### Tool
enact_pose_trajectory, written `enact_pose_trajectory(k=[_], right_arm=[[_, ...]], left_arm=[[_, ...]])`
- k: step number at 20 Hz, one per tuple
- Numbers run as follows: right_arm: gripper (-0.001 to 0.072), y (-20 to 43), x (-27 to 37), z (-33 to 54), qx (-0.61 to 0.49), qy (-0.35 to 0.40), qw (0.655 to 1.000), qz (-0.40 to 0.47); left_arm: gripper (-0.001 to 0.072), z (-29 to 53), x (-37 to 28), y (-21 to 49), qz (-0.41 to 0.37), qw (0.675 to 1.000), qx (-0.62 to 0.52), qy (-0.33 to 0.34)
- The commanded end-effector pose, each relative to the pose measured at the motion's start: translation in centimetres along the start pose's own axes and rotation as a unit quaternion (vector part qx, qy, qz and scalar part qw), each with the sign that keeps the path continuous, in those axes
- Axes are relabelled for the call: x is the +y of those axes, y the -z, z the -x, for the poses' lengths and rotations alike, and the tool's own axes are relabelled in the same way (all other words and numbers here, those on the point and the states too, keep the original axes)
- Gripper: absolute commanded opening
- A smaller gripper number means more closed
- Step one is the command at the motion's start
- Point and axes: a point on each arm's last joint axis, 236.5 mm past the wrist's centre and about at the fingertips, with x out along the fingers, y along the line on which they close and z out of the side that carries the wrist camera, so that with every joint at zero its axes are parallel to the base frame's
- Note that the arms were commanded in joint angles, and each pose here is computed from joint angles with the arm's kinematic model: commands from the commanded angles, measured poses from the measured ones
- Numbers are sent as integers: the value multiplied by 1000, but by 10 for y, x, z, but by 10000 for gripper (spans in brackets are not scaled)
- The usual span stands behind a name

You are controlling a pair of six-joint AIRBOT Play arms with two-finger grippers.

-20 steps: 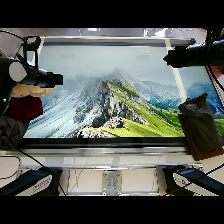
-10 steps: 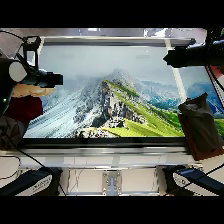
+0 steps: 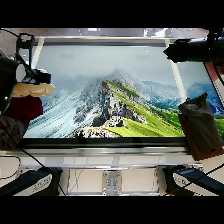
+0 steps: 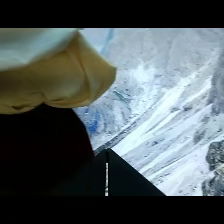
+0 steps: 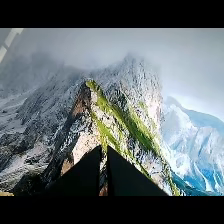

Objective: Fold the shirts.

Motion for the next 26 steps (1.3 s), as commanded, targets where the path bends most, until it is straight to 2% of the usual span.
enact_pose_trajectory(k=[1, 2, 3, 4, 5, 6, 10, 13, 15, 19, 26], right_arm=[[61, 2, 2, 0, 4, -3, 1000, -1], [62, 3, 3, 0, 6, -6, 1000, -2], [64, 4, 6, 0, 8, -12, 1000, -4], [132, 5, 9, 0, 12, -17, 1000, -5], [261, 8, 12, 1, 17, -25, 1000, -8], [298, 10, 15, 1, 21, -32, 999, -9], [298, 15, 24, 2, 33, -51, 998, -15], [298, 13, 25, 2, 29, -51, 998, -15], [298, 13, 25, 2, 29, -51, 998, -15], [298, 13, 25, 2, 29, -51, 998, -15], [298, 12, 25, 2, 27, -51, 998, -16]], left_arm=[[255, -11, 76, 9, -5, 993, 17, -113], [568, -21, 98, 24, 15, 990, 45, -130], [714, -31, 121, 44, 36, 985, 79, -147], [704, -40, 146, 70, 61, 977, 121, -166], [705, -48, 167, 97, 91, 966, 163, -178], [704, -54, 185, 126, 135, 954, 197, -182], [704, -74, 225, 209, 283, 910, 261, -155], [704, -91, 215, 243, 376, 877, 286, -90], [704, -102, 202, 266, 374, 866, 328, -49], [705, -121, 190, 295, 360, 850, 383, -30], [700, -138, 214, 320, 316, 856, 401, -78]])
